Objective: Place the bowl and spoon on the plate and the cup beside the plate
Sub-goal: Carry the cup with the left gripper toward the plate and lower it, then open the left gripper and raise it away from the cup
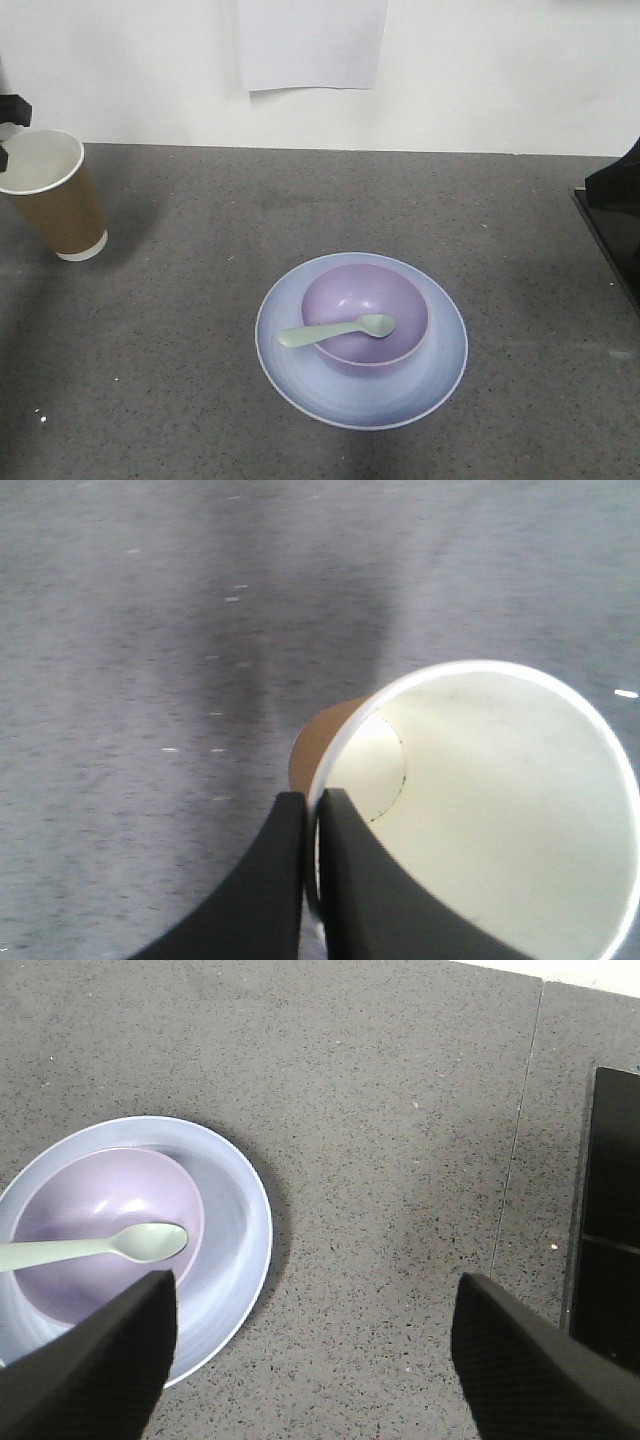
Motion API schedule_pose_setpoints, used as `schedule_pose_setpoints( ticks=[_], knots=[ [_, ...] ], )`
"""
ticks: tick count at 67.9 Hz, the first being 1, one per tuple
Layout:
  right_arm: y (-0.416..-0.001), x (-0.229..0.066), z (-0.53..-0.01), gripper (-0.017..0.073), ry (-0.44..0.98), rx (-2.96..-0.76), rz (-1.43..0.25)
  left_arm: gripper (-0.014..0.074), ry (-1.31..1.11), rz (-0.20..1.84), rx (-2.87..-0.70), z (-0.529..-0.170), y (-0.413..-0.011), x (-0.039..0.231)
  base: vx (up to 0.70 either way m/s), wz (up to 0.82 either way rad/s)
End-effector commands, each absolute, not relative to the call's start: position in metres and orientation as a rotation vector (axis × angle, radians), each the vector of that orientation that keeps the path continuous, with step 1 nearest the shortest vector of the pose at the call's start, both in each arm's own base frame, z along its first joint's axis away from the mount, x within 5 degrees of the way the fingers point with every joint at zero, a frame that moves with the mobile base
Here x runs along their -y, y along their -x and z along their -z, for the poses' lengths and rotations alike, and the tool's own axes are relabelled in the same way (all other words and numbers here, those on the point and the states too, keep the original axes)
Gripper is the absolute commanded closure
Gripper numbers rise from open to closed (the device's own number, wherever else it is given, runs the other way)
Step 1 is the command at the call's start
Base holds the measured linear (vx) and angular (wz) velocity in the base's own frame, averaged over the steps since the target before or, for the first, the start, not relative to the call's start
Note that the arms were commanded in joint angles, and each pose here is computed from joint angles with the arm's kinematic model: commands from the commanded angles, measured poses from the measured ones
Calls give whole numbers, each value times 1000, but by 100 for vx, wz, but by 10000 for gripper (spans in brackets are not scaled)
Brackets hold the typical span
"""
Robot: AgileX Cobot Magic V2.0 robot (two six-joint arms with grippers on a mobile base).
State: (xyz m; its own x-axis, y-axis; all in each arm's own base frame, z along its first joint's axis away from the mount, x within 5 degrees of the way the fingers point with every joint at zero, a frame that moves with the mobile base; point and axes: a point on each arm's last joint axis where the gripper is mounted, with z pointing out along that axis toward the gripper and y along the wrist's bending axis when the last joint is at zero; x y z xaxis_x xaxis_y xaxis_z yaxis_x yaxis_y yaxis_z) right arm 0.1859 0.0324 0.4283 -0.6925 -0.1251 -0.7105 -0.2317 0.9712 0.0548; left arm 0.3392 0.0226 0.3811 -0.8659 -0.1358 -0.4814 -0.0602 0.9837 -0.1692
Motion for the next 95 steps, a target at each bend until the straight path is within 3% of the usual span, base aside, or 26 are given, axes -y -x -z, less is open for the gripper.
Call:
schedule_pose_setpoints(
  ticks=[1, 14, 25, 40, 83, 95],
  knots=[
    [-184, -31, -441, 17, 239, -2250, -169, 601, 78, 349, -2501, -413, -322, -10, 0, 0],
    [-184, -31, -441, 17, 239, -2249, -170, 601, -26, 469, -2499, -421, -311, 10, 0, 0],
    [-184, -31, -441, 17, 239, -2249, -170, 601, -159, 505, -2495, -426, -301, 42, 0, 0],
    [-184, -31, -442, 17, 238, -2248, -170, 601, -286, 550, -2595, -395, -287, 70, 0, 0],
    [-185, -31, -442, 17, 237, -2243, -171, 600, -209, 583, -2619, -345, -289, 74, 0, 0],
    [-185, -31, -442, 17, 237, -2243, -171, 515, -209, 606, -2630, -345, -288, 75, 0, 0]
  ],
)
